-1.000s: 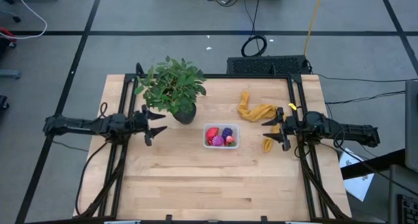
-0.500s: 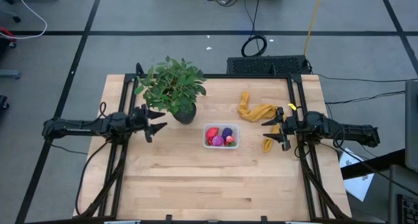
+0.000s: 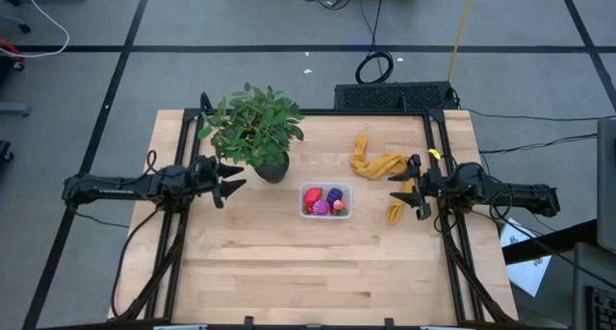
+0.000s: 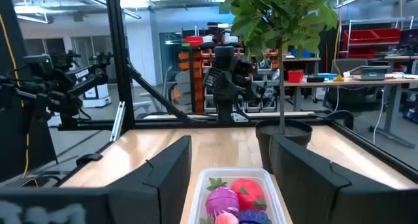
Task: Pick and placing Produce into tupperware
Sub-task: Return to Home Position
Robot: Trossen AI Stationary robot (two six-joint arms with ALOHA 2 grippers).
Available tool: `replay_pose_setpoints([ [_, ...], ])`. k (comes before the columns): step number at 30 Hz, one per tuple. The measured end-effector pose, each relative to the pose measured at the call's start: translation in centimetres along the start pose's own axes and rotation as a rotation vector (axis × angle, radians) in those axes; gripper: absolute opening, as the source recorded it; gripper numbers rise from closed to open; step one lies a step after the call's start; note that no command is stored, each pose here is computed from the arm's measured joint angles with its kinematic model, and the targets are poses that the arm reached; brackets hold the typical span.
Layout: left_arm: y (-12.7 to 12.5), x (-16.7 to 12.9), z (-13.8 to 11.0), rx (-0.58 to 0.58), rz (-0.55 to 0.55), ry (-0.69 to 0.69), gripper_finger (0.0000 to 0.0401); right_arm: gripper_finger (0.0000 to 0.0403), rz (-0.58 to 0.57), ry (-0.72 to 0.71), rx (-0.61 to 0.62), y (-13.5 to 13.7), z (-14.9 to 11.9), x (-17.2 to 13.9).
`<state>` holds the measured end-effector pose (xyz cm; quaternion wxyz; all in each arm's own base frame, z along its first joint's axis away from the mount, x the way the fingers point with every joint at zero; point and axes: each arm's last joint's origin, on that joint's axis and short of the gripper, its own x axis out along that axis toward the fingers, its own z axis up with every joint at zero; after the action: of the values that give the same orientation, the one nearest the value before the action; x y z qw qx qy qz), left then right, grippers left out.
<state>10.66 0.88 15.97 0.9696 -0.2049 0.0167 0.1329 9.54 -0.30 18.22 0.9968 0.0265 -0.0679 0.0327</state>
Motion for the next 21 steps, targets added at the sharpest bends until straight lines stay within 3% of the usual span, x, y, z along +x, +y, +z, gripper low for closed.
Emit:
replay_pose_setpoints([
  [21,0.00,0.00,0.02,0.001,0.001,-0.001,0.0257,0.0197,-0.003,-0.007,-0.001,-0.01,0.07,0.00],
])
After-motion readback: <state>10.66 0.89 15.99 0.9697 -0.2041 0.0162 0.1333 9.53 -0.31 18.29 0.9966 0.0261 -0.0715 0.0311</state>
